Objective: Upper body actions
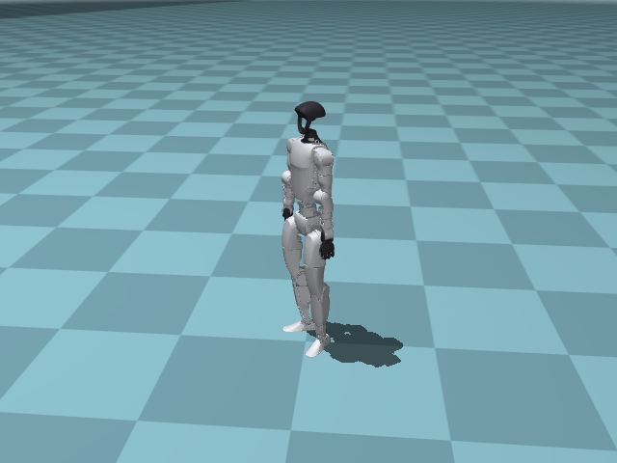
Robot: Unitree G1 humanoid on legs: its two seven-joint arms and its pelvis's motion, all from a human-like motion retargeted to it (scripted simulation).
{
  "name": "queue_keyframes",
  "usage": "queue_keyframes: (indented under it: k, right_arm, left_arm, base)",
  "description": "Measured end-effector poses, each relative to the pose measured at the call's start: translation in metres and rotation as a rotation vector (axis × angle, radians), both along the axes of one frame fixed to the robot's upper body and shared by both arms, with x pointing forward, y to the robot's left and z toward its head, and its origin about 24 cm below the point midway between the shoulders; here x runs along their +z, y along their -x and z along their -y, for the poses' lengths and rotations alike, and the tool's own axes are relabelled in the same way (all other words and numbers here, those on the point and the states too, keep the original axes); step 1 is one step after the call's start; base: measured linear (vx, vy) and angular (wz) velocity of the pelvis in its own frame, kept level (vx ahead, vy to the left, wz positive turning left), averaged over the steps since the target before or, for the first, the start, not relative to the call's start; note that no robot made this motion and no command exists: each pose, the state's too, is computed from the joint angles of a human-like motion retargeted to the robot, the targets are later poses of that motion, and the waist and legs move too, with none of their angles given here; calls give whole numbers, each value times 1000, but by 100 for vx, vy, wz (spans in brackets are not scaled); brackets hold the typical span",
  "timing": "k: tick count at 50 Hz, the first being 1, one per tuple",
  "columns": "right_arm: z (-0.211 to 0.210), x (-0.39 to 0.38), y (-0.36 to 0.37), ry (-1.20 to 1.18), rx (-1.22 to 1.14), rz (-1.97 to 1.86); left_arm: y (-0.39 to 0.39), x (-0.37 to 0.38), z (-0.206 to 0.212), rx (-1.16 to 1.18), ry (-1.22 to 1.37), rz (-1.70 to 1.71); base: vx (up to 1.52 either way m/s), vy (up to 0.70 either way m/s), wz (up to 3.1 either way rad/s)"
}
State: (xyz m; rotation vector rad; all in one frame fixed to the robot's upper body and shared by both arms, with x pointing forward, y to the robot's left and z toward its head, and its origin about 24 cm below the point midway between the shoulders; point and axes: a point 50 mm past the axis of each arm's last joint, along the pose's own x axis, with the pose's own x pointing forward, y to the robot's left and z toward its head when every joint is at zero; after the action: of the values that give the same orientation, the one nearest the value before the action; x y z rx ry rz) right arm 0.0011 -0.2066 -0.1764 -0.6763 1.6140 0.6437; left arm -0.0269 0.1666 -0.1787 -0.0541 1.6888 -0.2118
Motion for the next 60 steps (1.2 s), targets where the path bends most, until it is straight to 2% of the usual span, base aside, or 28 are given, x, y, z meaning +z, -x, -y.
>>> queue_keyframes:
  k: [22,42,48,60]
  right_arm:
    - [-2,0,-10,-28,7,22]
    - [13,2,-14,18,-56,92]
    - [10,1,-13,16,-59,105]
    - [5,0,-29,6,90,159]
  left_arm:
    - [-2,0,-5,-27,-13,1]
    - [-18,-2,-2,-139,-54,51]
    - [-20,0,-14,-130,-56,47]
    - [-3,5,-49,-86,-197,-15]
  base:
    - [0,0,1]
    - [5,8,-3]
    - [4,7,-31]
    - [-2,1,-39]
